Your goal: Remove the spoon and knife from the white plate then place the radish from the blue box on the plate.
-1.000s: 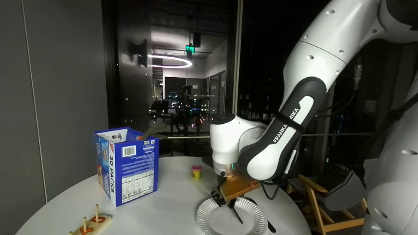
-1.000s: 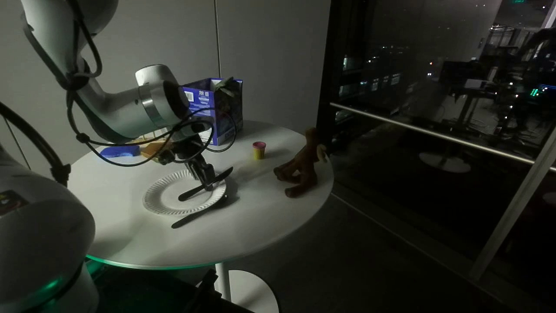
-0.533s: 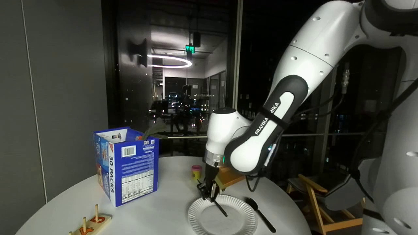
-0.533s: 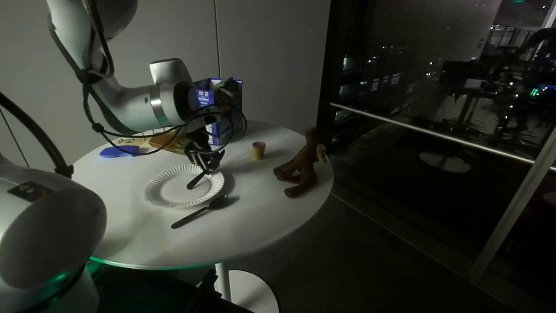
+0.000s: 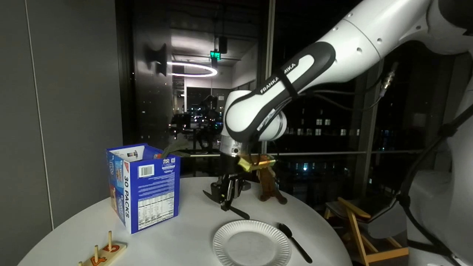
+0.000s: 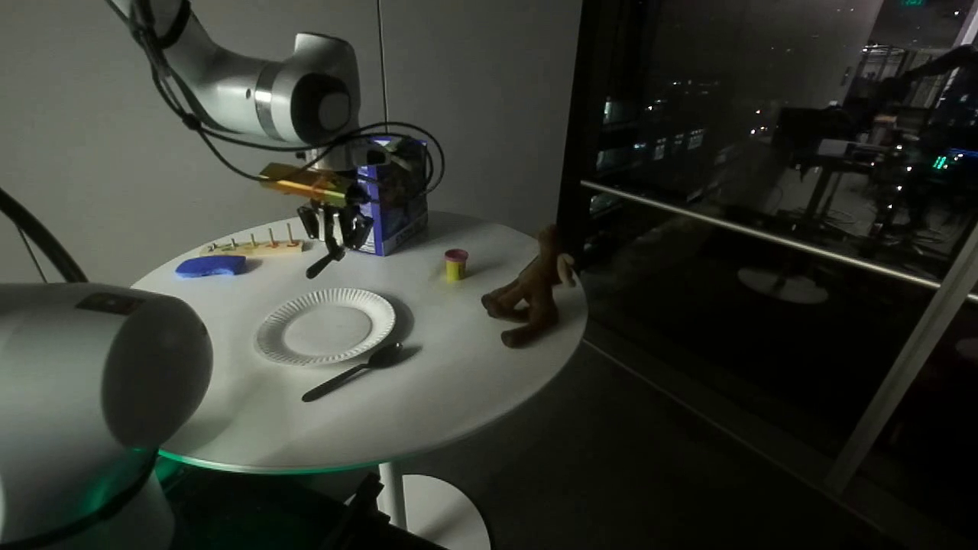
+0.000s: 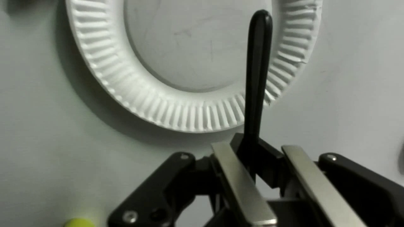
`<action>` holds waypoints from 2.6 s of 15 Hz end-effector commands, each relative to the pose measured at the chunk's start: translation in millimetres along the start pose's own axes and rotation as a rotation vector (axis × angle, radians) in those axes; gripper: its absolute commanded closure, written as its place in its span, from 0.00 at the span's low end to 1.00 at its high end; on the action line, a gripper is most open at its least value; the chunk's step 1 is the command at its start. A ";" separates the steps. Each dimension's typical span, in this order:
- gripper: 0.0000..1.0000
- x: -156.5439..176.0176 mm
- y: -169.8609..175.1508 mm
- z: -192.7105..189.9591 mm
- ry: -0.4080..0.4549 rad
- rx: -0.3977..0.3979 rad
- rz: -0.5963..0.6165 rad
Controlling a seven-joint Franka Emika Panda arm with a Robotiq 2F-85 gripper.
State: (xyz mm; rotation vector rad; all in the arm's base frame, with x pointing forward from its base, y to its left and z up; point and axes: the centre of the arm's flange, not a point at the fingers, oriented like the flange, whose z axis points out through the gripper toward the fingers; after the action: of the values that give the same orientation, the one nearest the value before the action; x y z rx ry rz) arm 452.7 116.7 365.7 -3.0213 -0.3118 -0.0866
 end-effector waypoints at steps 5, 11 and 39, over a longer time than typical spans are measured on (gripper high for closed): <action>0.91 75.0 94.3 -104.6 -0.239 0.132 -0.291; 0.91 136.4 79.7 -37.2 -0.285 0.163 -0.225; 0.57 157.5 52.4 52.5 -0.445 -0.012 0.444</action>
State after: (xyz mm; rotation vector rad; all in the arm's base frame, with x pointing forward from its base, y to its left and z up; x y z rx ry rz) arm 619.9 103.0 319.0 -3.0063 0.3352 0.6205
